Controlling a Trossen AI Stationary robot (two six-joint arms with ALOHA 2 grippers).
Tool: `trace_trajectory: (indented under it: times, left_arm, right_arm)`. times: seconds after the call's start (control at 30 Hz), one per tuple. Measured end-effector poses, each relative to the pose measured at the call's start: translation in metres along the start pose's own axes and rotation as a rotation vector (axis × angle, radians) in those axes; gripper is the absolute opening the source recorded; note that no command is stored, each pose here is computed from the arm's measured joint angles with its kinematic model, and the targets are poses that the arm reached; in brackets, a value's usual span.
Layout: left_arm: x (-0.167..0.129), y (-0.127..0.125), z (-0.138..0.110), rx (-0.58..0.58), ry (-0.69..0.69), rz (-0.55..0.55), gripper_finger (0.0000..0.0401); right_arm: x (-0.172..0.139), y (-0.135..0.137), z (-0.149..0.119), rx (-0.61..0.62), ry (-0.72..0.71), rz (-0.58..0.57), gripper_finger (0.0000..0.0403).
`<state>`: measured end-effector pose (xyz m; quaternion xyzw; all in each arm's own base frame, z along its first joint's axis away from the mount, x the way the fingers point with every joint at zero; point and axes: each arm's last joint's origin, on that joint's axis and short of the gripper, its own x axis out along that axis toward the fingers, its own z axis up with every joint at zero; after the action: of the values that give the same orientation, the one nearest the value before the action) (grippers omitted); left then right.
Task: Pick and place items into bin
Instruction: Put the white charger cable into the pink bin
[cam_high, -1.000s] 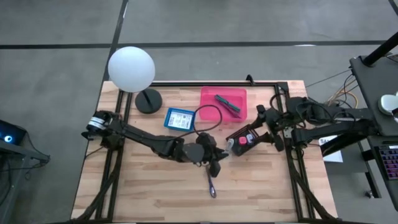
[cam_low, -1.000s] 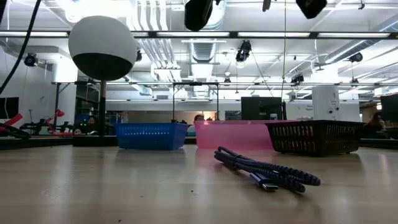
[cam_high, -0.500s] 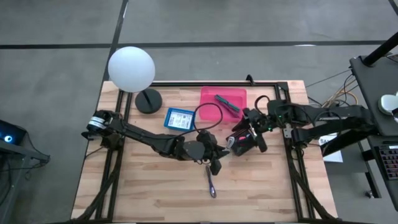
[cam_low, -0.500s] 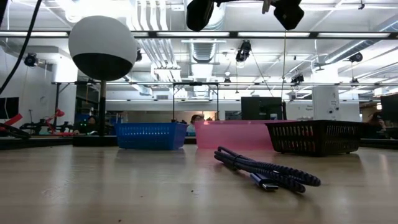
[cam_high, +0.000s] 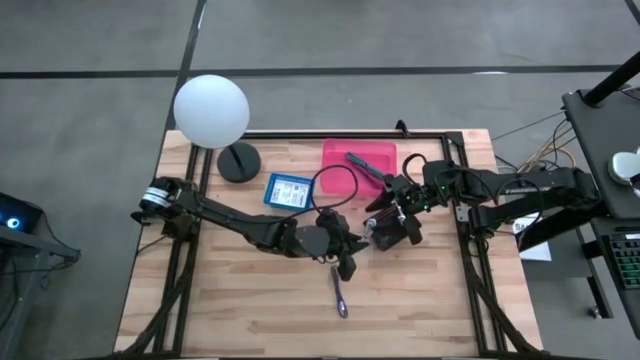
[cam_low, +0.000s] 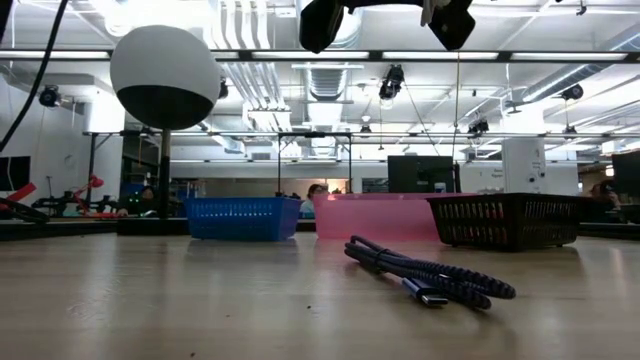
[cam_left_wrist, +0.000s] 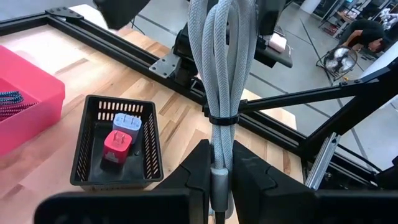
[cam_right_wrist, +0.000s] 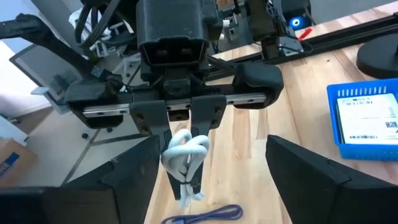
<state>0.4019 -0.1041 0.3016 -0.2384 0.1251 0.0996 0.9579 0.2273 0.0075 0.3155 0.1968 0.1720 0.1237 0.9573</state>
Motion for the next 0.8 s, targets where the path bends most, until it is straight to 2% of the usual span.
trace_trajectory:
  times: [0.8]
  left_arm:
    - [0.0025, 0.0055, 0.0032, -0.004, -0.006, 0.015, 0.0022]
  right_arm:
    - [0.0019, -0.0008, -0.0011, 0.105, 0.012, 0.003, 0.0164]
